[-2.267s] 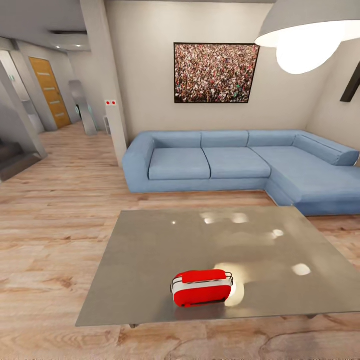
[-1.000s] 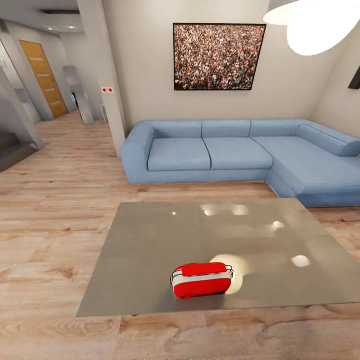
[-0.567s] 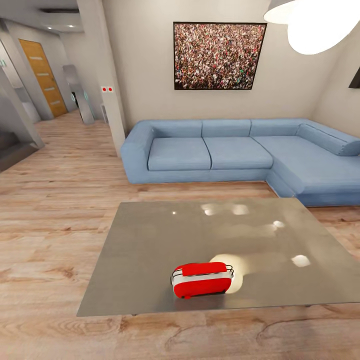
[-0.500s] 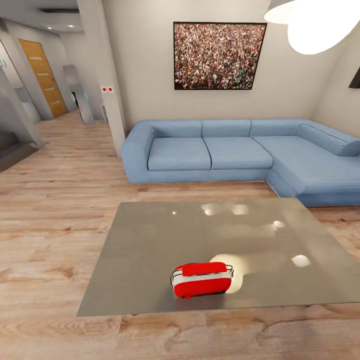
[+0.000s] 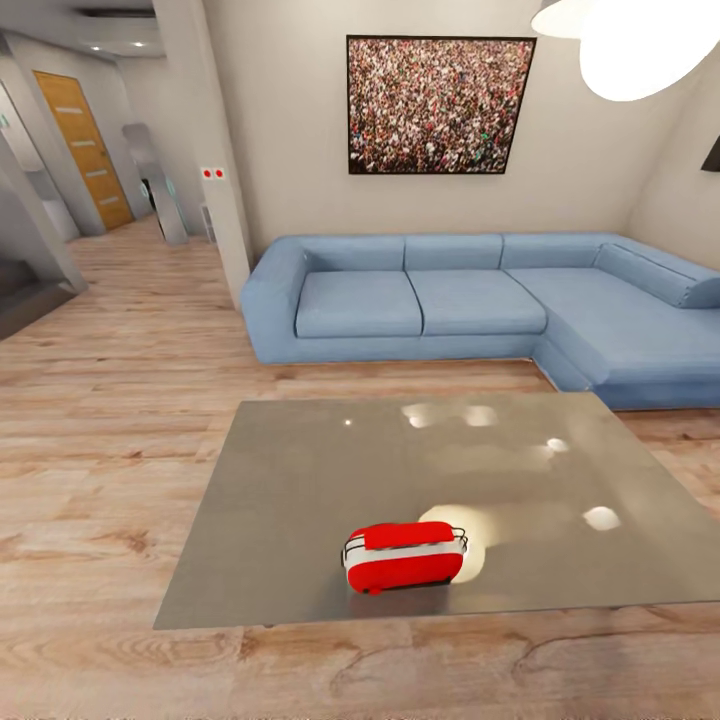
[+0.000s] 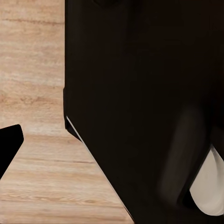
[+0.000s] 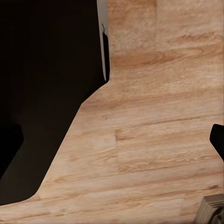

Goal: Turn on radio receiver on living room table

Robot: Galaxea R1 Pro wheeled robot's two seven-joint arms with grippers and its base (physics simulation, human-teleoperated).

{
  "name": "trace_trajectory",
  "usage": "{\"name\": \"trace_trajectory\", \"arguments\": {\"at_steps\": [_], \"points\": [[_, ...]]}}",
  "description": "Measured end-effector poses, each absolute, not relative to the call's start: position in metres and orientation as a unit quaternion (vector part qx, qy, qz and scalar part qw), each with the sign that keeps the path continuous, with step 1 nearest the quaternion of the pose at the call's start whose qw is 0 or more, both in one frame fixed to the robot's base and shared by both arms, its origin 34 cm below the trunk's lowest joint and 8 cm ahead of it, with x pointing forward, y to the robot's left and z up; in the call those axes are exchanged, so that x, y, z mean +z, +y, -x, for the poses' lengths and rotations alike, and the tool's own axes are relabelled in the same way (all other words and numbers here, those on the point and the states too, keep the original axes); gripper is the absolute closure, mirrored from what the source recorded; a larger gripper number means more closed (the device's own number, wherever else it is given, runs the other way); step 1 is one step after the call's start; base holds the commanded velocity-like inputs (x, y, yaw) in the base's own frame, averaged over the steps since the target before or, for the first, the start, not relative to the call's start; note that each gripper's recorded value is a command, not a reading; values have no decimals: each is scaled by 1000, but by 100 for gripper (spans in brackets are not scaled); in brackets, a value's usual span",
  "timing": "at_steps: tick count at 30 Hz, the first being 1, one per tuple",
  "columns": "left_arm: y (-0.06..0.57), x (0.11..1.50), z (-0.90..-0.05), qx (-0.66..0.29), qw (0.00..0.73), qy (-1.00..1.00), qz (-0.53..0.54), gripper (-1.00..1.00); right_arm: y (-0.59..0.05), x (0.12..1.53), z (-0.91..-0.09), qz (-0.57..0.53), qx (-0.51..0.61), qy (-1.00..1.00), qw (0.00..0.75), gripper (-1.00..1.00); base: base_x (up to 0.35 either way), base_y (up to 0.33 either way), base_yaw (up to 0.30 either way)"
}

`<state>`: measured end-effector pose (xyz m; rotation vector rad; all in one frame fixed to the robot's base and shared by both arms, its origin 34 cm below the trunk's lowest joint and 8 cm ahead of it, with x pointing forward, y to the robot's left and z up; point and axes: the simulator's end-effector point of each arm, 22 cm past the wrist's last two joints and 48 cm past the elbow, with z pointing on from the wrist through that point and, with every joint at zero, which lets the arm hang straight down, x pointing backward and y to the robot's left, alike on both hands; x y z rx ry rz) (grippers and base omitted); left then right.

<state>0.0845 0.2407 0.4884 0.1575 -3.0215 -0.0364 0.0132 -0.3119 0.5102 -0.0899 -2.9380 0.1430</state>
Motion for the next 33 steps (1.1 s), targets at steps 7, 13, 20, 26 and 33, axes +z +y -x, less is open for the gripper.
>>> {"name": "trace_trajectory", "arguments": {"at_steps": [7,13,20,26,33], "points": [[241,489,-80,-12,63,-997,-52,-100,-312,512,-10,30,49,-993,104,-100,0,0,0],[241,490,-77,-12,68,-996,-52,-100,-312,513,-6,30,49,-992,110,-100,0,0,0],[240,490,-74,-12,71,-996,-52,-100,-312,514,-3,30,49,-992,113,-100,0,0,0],[240,490,-74,-12,72,-996,-52,-100,-312,514,-3,30,48,-992,114,-100,0,0,0],[235,490,-74,-9,72,-996,-52,-100,-312,514,-3,30,48,-992,115,-100,0,0,0]]}}
